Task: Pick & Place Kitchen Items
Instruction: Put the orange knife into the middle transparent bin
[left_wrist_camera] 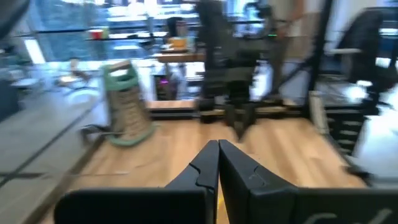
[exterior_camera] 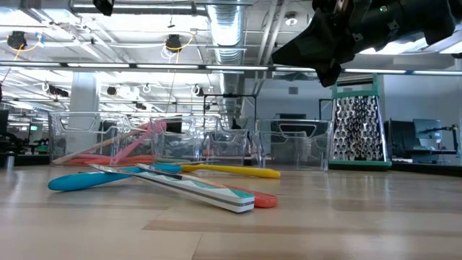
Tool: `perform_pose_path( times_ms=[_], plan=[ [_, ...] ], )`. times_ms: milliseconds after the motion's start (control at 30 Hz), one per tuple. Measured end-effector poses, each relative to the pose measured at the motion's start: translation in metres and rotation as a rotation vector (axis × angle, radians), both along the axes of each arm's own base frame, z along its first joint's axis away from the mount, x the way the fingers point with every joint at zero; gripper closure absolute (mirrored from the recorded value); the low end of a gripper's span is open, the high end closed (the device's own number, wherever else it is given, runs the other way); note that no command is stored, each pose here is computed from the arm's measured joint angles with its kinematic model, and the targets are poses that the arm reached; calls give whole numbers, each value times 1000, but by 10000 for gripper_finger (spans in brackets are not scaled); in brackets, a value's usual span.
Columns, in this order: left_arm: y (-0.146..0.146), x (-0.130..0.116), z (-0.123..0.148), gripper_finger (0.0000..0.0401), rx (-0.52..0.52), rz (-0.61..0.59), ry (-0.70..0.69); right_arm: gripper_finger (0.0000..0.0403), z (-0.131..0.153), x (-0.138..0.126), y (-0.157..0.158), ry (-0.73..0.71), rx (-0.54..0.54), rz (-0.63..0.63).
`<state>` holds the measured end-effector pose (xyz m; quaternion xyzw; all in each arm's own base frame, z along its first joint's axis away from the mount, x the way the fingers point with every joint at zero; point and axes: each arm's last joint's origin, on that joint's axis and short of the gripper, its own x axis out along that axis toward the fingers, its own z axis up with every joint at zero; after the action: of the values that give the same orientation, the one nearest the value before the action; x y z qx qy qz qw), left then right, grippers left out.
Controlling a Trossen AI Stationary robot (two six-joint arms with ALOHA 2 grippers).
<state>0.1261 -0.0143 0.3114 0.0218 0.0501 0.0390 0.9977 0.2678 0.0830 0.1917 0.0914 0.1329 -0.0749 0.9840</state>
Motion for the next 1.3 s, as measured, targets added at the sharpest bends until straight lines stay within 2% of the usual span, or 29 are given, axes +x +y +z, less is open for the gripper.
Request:
perform_pose_path(
  times_ms=[167, 400, 667, 1033, 1167, 1300],
  plan=[
    [-22, -1, -3, 400, -22, -96, 21, 403, 0, 0, 0, 0, 0, 0],
    [-56, 2, -13, 400, 37, -75, 84, 403, 0, 0, 1, -5, 40, -9],
    [-86, 0, -24, 400, -25, -86, 117, 403, 9, 3, 6, -32, 25, -33],
    [-110, 18, -52, 400, -68, -35, 232, 403, 18, 6, 13, -55, 30, -13],
    [-115, 25, -62, 400, -41, 39, 245, 403, 18, 4, 17, -55, 31, 6],
    [-117, 29, -69, 400, -33, 62, 263, 403, 18, 3, 20, -58, 30, -6]
  ],
)
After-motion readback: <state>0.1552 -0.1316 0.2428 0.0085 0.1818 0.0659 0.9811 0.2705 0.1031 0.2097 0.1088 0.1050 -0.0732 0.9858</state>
